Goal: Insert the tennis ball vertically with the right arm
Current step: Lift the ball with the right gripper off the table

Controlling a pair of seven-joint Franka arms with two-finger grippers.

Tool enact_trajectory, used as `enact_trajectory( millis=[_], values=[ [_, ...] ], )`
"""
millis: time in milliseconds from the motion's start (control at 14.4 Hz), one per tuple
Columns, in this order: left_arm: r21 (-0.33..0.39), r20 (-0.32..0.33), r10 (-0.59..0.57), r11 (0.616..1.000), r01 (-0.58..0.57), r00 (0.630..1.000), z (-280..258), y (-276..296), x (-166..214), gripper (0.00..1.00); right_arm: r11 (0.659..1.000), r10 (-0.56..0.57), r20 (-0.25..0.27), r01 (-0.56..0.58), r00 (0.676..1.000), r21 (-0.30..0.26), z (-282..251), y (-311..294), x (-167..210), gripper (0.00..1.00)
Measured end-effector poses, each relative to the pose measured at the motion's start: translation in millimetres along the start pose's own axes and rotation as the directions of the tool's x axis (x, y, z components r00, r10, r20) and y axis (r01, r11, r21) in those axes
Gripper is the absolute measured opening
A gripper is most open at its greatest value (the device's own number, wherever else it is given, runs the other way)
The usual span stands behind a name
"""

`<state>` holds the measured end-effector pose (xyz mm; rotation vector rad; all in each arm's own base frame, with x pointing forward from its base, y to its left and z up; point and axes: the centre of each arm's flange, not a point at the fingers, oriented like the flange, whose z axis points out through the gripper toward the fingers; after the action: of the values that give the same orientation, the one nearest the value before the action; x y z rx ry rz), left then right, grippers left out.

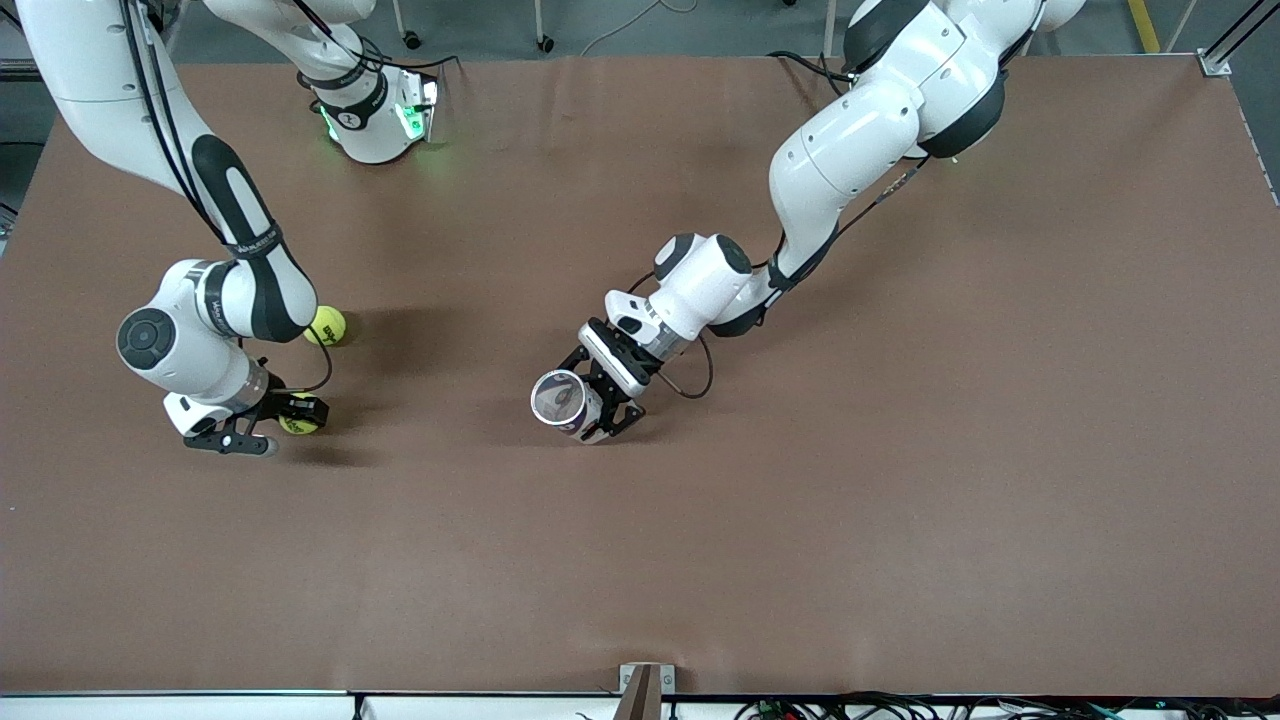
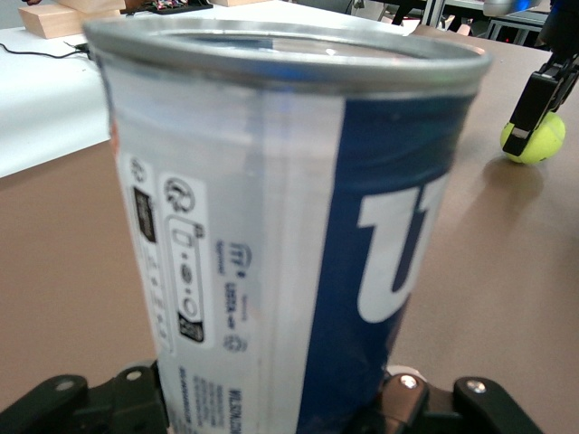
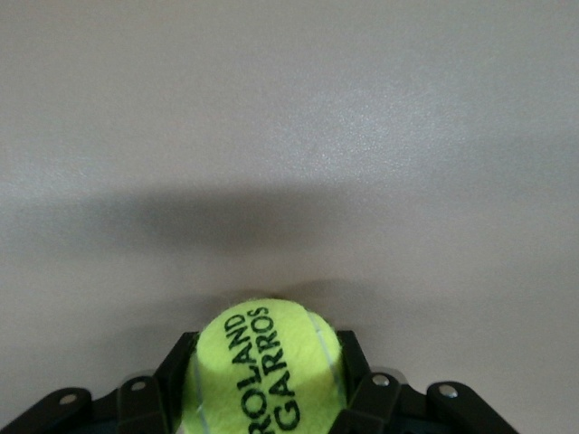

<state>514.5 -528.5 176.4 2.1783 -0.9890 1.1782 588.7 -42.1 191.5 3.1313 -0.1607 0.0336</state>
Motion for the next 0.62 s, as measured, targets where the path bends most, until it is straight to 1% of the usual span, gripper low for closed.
enact_trajectory(
  millis=[485,623],
  values=[
    [0.001,0.001,0.003,1.0,-0.003,1.0,0.2,-0.9,-0.8,0.71,1.0,0.019,0.015,-0.019,1.0,0.004,-6.1,-5.1,5.3,0.67],
    [0.002,0.001,0.004,1.0,-0.004,1.0,0.2,-1.0,-0.9,0.73,1.0,0.03,0.032,-0.03,0.999,0.006,-13.3,-8.1,8.6,0.67]
  ],
)
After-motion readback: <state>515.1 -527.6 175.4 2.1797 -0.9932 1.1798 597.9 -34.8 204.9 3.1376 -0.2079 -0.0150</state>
